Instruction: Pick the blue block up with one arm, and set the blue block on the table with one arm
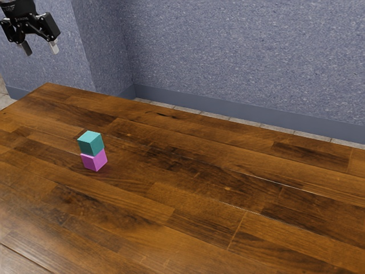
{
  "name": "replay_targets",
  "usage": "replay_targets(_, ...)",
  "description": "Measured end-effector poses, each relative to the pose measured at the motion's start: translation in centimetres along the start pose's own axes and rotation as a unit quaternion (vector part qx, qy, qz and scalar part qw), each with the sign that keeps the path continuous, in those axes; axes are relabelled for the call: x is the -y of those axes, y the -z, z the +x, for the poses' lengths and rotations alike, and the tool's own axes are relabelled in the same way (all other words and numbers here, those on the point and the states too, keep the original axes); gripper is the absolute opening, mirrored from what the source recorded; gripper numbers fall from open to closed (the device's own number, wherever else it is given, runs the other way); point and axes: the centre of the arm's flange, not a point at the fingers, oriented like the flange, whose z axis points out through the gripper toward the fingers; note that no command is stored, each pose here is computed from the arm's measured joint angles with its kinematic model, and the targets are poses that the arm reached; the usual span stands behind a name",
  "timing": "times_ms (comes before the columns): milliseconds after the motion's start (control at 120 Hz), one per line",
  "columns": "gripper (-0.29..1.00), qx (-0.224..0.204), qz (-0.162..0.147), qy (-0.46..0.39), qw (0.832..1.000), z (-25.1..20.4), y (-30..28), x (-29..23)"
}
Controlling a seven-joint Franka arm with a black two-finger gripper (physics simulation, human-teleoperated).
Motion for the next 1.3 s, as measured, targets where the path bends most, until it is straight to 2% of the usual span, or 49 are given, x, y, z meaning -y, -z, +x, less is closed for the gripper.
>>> replay_targets(183, 0.68, -0.003, 0.0, -0.001, 1.0, -0.1, 0.4, -0.1)
replay_targets(275, 0.68, -0.094, 0.0, -0.045, 0.995, -5.4, 10.7, -2.6)
replay_targets(333, 0.68, -0.103, 0.004, -0.071, 0.992, -7.1, 12.4, -4.0)
replay_targets(383, 0.68, -0.066, 0.034, -0.075, 0.994, -5.8, 10.0, -4.3)
replay_targets(450, 0.68, 0.009, 0.055, -0.083, 0.995, -3.6, 4.1, -4.7)
replay_targets(517, 0.68, 0.074, 0.055, -0.09, 0.992, -2.3, -3.0, -4.0)
replay_targets(592, 0.68, 0.11, 0.043, -0.076, 0.99, -1.9, -9.6, -0.6)
replay_targets(725, 0.68, 0.106, 0.047, -0.034, 0.993, -1.1, -15.3, 7.0)
replay_targets(875, 0.68, 0.098, 0.056, -0.026, 0.993, 0.3, -19.4, 11.3)
replay_targets(1150, 0.68, 0.075, 0.04, -0.078, 0.993, 3.2, -25.1, 8.5)
replay_targets(1300, 0.68, 0.053, 0.042, -0.117, 0.991, 7.0, -26.3, 5.3)
